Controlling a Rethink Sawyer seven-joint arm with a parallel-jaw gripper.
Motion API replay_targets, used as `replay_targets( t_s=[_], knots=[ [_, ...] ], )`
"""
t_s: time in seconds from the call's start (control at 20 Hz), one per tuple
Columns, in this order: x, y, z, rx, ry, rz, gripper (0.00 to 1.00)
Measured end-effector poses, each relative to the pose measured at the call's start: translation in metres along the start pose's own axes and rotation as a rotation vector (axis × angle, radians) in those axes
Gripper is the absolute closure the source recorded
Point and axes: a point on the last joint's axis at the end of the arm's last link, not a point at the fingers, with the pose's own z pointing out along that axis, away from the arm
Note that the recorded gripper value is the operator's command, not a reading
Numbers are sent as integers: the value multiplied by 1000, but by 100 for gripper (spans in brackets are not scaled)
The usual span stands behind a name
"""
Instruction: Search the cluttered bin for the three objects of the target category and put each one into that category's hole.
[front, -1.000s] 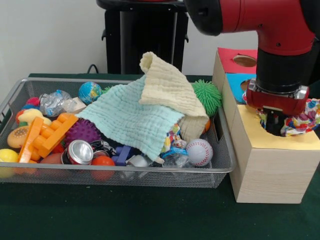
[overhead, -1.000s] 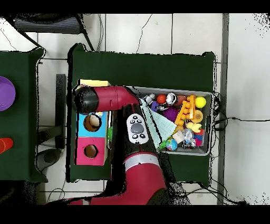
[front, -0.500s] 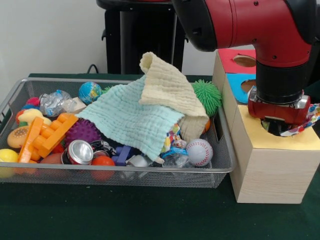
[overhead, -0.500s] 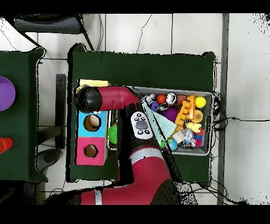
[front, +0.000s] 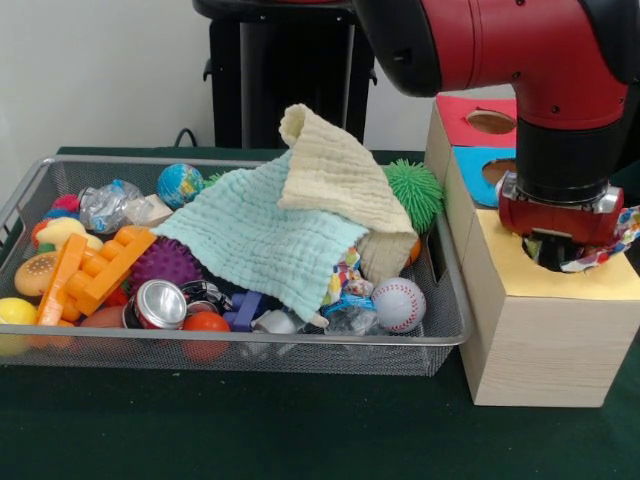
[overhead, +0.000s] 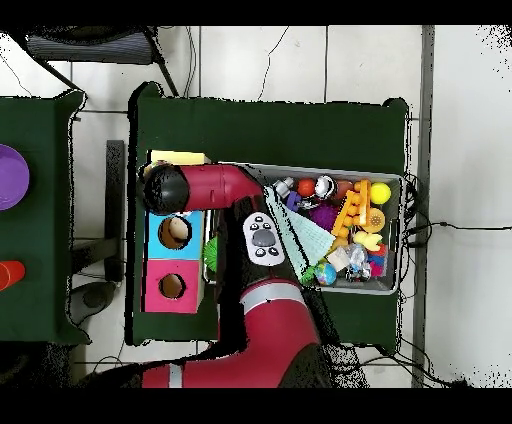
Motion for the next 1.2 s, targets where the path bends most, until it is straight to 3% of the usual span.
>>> replay_targets(
  t_s=[0.25, 0.4, 0.8, 1.2],
  knots=[
    [9, 5, -15, 21, -30, -38, 100],
    [17, 11, -42, 47, -65, -80, 100],
    [27, 21, -94, 55, -95, -106, 100],
    [43, 24, -110, 54, -99, -123, 100]
  ],
)
